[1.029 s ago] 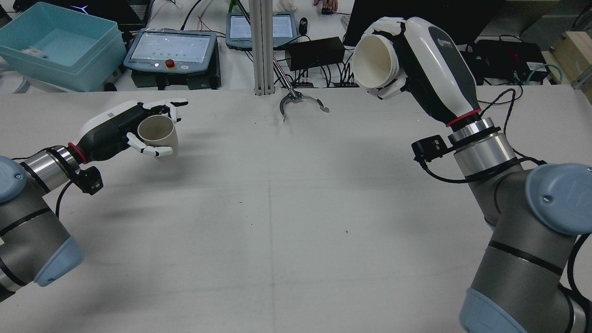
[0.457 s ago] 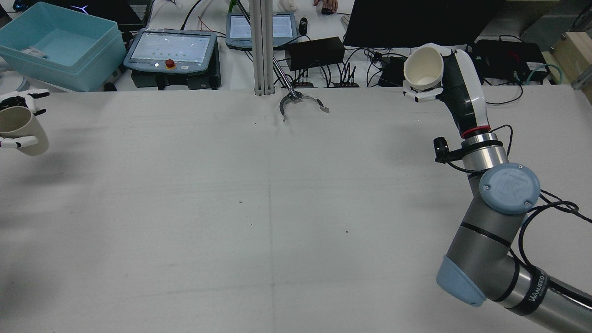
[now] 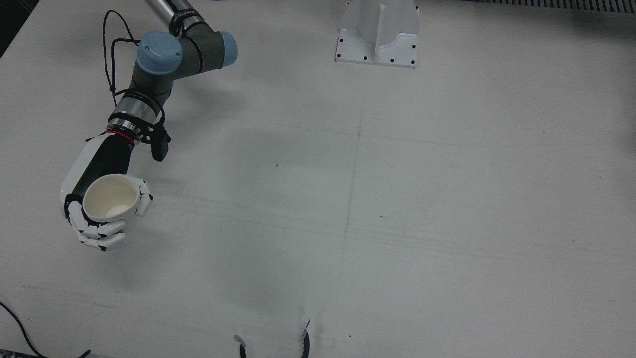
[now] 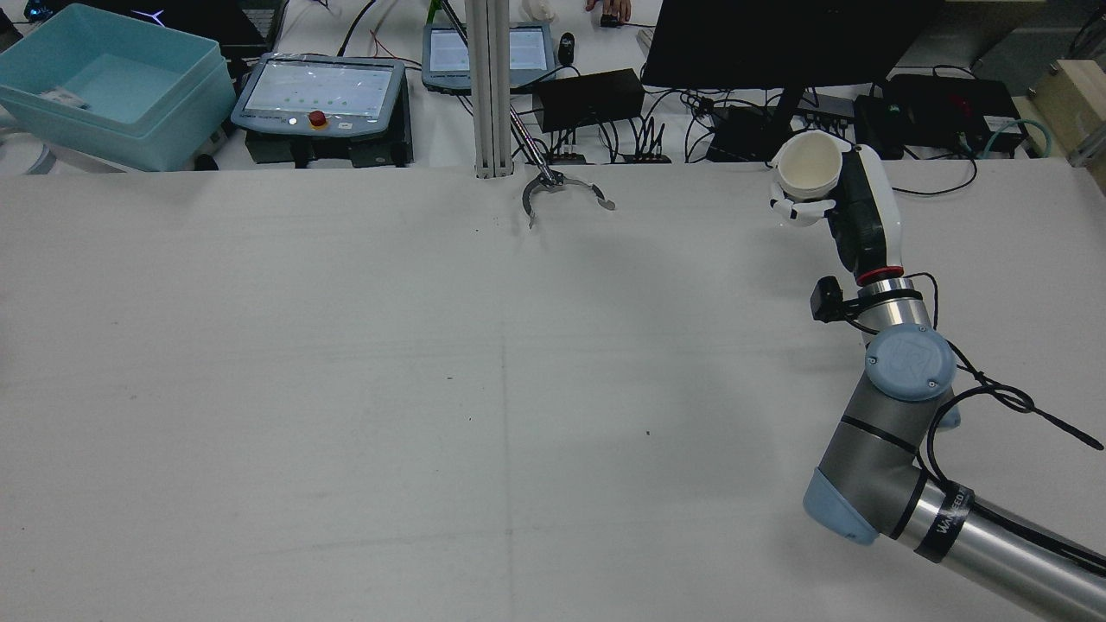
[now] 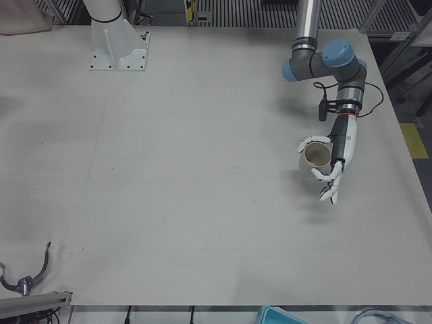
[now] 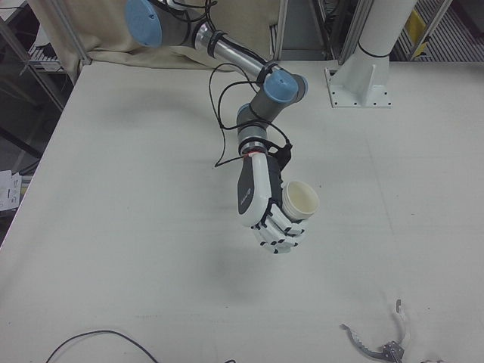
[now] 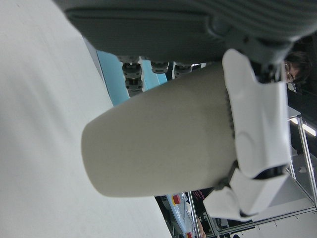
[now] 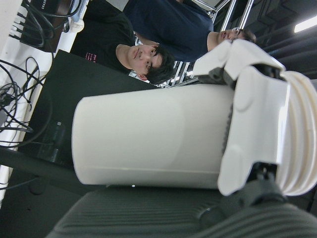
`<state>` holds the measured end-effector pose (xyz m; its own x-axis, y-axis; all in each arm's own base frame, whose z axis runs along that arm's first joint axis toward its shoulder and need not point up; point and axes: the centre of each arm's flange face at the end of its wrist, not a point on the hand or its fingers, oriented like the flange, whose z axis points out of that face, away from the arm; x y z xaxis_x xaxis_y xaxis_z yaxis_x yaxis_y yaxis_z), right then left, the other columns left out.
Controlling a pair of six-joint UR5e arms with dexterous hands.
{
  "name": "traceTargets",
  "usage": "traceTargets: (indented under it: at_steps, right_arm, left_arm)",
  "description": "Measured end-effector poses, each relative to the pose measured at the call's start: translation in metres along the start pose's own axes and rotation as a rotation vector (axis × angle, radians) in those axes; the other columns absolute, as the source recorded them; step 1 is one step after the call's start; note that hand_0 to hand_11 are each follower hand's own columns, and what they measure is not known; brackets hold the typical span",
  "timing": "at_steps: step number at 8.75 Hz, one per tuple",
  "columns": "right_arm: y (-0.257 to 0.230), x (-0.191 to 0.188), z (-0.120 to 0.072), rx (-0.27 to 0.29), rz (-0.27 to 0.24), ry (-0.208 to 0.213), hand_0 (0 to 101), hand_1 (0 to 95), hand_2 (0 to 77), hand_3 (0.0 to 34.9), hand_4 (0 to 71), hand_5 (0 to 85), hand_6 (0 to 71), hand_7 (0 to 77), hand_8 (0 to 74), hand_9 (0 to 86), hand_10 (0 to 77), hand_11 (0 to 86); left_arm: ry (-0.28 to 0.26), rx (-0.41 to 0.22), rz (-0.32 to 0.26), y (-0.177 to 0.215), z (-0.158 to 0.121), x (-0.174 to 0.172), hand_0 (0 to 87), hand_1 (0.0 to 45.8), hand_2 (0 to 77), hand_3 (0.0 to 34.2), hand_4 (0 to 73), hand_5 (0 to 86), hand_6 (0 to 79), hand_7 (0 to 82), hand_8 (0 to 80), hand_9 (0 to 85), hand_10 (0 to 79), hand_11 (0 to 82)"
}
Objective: Pour water
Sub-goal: 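Raise the right cup upright and pull both hands apart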
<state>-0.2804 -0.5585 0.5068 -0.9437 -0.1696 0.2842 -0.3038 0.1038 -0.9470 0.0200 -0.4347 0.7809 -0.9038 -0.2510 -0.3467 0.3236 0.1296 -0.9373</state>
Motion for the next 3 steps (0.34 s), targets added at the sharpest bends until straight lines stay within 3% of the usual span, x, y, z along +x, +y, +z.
traceTargets:
  at_steps: [2,3]
  right_arm:
    - [-0.029,0.027,-0.004,-0.005,0.093,0.012,58,14.7,51.8,0.0,25.1,52.4,50.7,46.4,48.5,57.8,33.3,49.1]
    - [-0.031,0.042,-0.015,-0.004,0.12,0.025,58,14.7,51.8,0.0,25.1,52.4,50.7,46.4,48.5,57.8,33.3,49.1]
  left_arm:
    - [0.008,0.025,0.006,-0.034,-0.042,-0.003,56.9,16.4,36.5,0.2,22.4,61.1,2.2,22.4,1.1,4.4,8.7,16.4]
    - [0.011,0.025,0.011,-0.048,-0.055,-0.006,56.9,16.4,36.5,0.2,22.4,61.1,2.2,22.4,1.1,4.4,8.7,16.4]
